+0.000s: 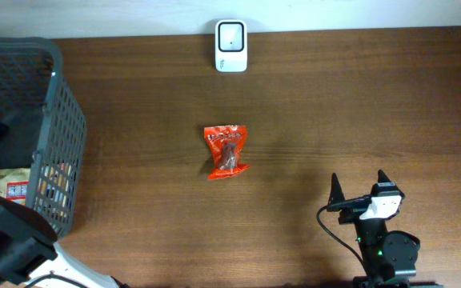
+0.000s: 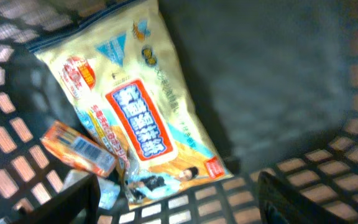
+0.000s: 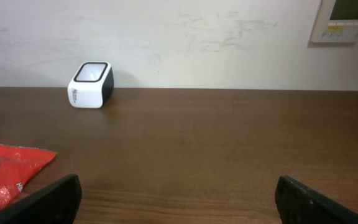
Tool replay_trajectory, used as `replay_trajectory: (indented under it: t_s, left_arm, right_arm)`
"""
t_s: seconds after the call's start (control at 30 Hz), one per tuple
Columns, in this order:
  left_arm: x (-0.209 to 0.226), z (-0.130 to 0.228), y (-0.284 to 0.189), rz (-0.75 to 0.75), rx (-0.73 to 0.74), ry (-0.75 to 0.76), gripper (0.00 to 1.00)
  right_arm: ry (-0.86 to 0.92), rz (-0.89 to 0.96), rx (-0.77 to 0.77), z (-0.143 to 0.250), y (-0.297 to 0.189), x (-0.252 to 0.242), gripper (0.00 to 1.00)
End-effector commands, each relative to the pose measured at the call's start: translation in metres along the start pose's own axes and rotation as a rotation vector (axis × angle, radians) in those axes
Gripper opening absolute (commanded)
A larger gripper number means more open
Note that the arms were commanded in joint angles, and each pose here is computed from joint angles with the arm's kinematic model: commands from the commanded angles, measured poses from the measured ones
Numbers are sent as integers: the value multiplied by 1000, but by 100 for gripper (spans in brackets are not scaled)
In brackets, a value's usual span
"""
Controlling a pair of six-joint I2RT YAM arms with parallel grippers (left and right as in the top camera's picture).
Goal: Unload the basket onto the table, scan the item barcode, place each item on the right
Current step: 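Reach the left gripper back into the basket and grasp the yellow wipes pack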
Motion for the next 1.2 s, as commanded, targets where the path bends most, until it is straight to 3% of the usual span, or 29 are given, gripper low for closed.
replay_trajectory:
  t_s: [0.0,0.27,0.43,0.57,0.6,0.63,0.73,0.97,1.17]
  left_arm:
    - [4,13,33,-89,3,-37,79]
    - [8,31,104,-145,-32,-74,82]
    - [20,38,129,-202,-65,-88,71]
    - [30,44,142,-260,-89,-88,50]
    - [31,46,144,-261,-87,-87,38]
    - [32,47,146,-262,-84,-87,1]
    - [30,45,142,-254,-93,-89,0]
    - [4,28,67,-22,-134,-111,0]
    - [-13,28,-77,384,-348,-63,0]
  right_arm:
    - [-6,18,5,3,0,-2,98]
    - [-6,18,5,3,0,-2,98]
    - [-6,18,5,3,0,-2,98]
    - [-6,17,5,3,0,-2,99]
    - [-6,18,5,3,0,-2,98]
    - [-6,18,5,3,0,-2,98]
    - [-6,18,5,3,0,-2,98]
    - [-6,18,5,3,0,-2,98]
    - [-6,17,5,3,0,-2,98]
Point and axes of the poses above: each gripper's point midway between its finger pads, its own y axis out along the fingers, its own x axis along the line the jaws close on, z = x × y, the point moved 7 cm from there along -y, back along the fingers, and after that the axes turned 2 degrees about -y, right-handed, at the moved point
